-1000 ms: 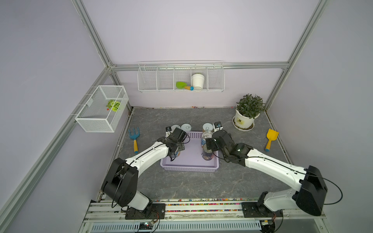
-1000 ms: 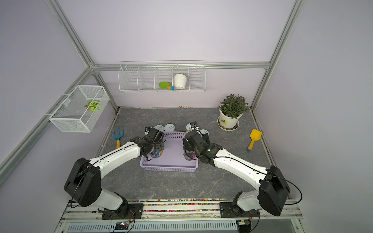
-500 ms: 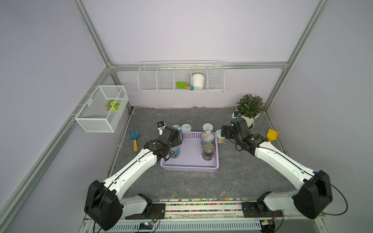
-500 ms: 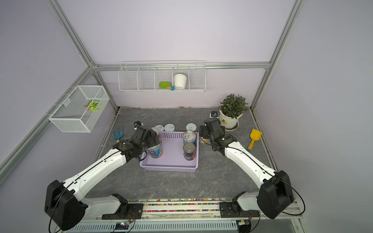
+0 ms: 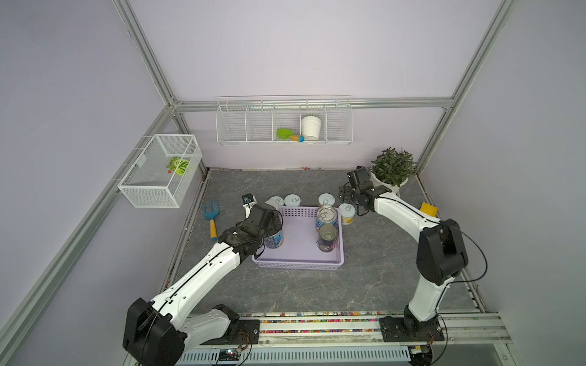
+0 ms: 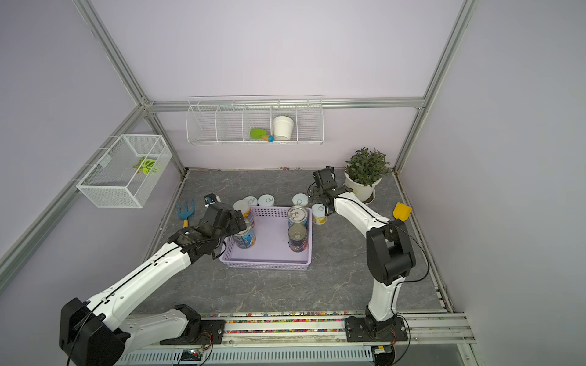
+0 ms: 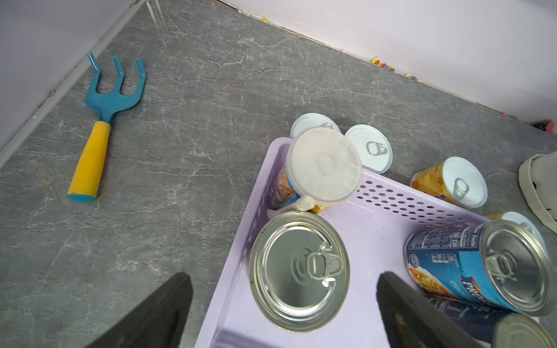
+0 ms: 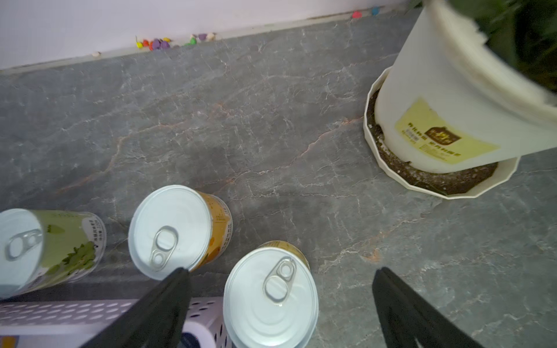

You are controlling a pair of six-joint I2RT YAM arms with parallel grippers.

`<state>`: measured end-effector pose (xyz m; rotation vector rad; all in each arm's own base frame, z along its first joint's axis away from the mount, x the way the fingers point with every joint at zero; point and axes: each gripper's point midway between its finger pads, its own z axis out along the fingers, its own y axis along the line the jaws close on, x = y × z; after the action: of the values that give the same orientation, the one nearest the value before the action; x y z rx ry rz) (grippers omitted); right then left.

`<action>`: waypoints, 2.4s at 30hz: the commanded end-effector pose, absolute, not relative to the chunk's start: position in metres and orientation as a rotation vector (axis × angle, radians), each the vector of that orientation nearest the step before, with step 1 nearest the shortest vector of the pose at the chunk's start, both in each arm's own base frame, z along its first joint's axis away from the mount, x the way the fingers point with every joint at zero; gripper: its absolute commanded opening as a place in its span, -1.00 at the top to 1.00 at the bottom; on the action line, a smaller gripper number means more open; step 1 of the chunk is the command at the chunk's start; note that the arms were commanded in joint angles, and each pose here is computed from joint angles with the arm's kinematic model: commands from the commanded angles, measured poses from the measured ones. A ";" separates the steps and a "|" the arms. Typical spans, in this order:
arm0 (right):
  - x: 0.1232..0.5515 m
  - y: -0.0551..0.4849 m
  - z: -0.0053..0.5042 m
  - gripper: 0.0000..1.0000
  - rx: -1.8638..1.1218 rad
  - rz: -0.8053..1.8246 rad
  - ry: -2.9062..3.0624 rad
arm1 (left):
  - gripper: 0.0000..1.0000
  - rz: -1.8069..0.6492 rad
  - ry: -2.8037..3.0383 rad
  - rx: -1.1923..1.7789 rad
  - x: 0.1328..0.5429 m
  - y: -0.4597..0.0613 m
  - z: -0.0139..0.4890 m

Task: Put the canned food in the basket
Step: Move the canned food to the center of the board, then pick up the canned food from the center of the board.

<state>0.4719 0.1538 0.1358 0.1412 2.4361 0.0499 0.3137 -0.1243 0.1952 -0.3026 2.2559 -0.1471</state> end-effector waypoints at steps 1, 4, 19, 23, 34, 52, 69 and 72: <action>0.473 0.157 0.120 -0.96 0.149 0.057 2.498 | -1.00 -0.119 2.251 -0.297 0.315 -0.121 0.193; 0.479 0.159 0.108 -0.96 0.145 0.047 2.535 | -1.00 -0.121 2.254 -0.296 0.316 -0.121 0.191; 0.451 0.153 0.063 -0.95 0.159 0.020 2.660 | -1.00 -0.127 2.256 -0.292 0.315 -0.122 0.190; 0.438 0.144 0.054 -0.94 0.165 -0.022 2.685 | -1.00 -0.131 2.254 -0.296 0.314 -0.121 0.190; 0.409 0.112 0.056 -0.94 0.212 -0.101 2.685 | -1.00 -0.133 2.249 -0.298 0.314 -0.121 0.191; 0.409 0.107 0.060 -0.86 0.223 -0.048 2.666 | -1.00 -0.134 2.247 -0.301 0.312 -0.119 0.193; 0.410 0.115 0.073 -0.29 0.207 0.031 2.644 | -1.00 -0.140 2.238 -0.306 0.309 -0.118 0.196; 0.409 0.114 0.083 -0.15 0.211 0.040 2.625 | -1.00 -0.143 2.236 -0.306 0.309 -0.118 0.197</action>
<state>0.4086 0.1125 0.0636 0.2040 2.6613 -0.0063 0.3114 -0.1222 0.1950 -0.3059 2.2450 -0.1528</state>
